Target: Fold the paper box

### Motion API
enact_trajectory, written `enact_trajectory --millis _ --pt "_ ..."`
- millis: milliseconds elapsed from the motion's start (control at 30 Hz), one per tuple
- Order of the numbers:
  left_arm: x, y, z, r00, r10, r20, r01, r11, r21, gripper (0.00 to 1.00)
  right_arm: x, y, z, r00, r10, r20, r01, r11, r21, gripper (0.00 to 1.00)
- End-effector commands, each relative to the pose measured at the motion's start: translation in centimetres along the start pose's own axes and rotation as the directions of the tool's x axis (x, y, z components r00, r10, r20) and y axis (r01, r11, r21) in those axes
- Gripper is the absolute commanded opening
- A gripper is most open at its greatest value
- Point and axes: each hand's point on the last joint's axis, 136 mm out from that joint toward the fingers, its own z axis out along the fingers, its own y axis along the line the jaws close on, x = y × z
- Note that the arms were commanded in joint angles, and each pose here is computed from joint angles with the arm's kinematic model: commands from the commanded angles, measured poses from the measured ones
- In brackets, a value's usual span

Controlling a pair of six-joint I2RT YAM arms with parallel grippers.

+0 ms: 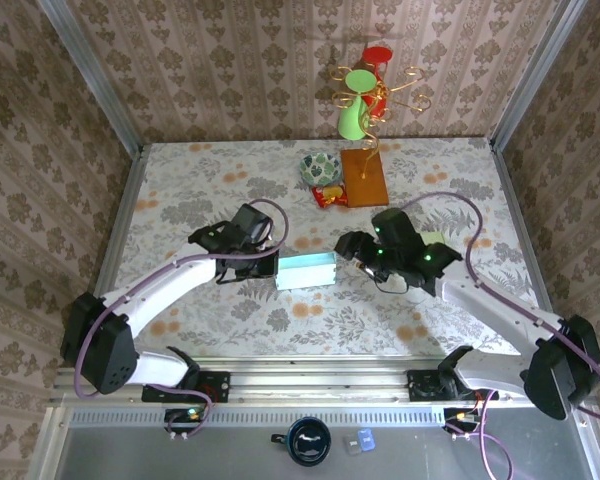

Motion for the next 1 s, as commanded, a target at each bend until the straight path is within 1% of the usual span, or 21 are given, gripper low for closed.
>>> enact_trajectory --millis 0,100,333,533,767,967 --pt "0.4 0.2 -0.2 1.000 -0.014 0.015 0.014 1.000 -0.020 0.01 0.0 2.1 0.3 0.947 0.312 -0.072 -0.320 0.934 -0.159 0.74" --pt "0.4 0.1 -0.2 1.000 -0.012 0.016 0.012 1.000 -0.025 0.01 -0.2 2.6 1.0 0.911 0.399 -0.104 -0.412 0.892 -0.186 0.75" --pt "0.3 -0.1 -0.3 1.000 -0.013 0.025 0.014 0.999 -0.029 0.01 0.4 2.1 3.4 0.882 0.444 -0.161 -0.466 0.872 -0.152 0.75" --pt "0.5 -0.1 -0.3 1.000 -0.014 0.020 0.015 0.999 -0.033 0.02 1.0 1.5 4.6 0.873 0.449 -0.190 -0.475 0.871 -0.128 0.65" --pt "0.6 -0.1 -0.5 1.000 -0.023 0.018 0.024 0.999 -0.032 0.05 2.1 -0.9 5.3 0.865 0.461 -0.196 -0.479 0.876 -0.050 0.53" --pt "0.6 -0.8 -1.0 0.999 -0.039 0.019 0.039 0.999 -0.002 0.09 2.2 -2.3 5.9 0.877 0.446 -0.180 -0.456 0.890 -0.014 0.48"
